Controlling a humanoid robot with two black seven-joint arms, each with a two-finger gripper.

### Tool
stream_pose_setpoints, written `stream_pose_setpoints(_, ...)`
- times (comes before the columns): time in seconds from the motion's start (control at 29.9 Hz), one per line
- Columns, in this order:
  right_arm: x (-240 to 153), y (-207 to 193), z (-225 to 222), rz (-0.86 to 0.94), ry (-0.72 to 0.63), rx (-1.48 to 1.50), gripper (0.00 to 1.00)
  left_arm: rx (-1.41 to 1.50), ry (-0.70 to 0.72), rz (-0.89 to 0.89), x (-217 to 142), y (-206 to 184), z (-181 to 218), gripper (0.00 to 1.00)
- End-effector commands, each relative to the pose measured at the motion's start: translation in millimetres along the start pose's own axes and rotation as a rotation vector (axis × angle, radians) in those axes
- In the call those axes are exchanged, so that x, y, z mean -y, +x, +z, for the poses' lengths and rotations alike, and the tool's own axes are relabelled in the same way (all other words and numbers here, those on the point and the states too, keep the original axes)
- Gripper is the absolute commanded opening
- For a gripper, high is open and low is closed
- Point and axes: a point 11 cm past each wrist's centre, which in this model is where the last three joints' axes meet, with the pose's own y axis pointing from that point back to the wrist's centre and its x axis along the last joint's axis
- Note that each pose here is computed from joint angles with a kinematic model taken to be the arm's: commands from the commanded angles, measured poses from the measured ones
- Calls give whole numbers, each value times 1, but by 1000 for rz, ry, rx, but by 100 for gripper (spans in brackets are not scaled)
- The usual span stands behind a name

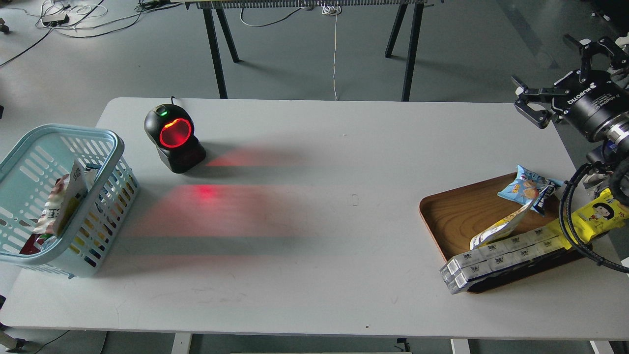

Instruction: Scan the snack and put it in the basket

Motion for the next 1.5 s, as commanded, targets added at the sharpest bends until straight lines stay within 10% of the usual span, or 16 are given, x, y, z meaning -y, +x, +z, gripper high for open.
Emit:
stream_pose_setpoints(0.0,2,-5,1,-13,-6,0,99,-138,-52,93,13,21,13,99)
stream_pose_setpoints(0.94,10,-19,-6,-52,-15,-85,99,-1374,-653,491,132,143,80,99)
stream_pose_setpoints(1.47,8,-11,-6,-17,-10,-88,99,-2094,-824,499,221,123,116,99)
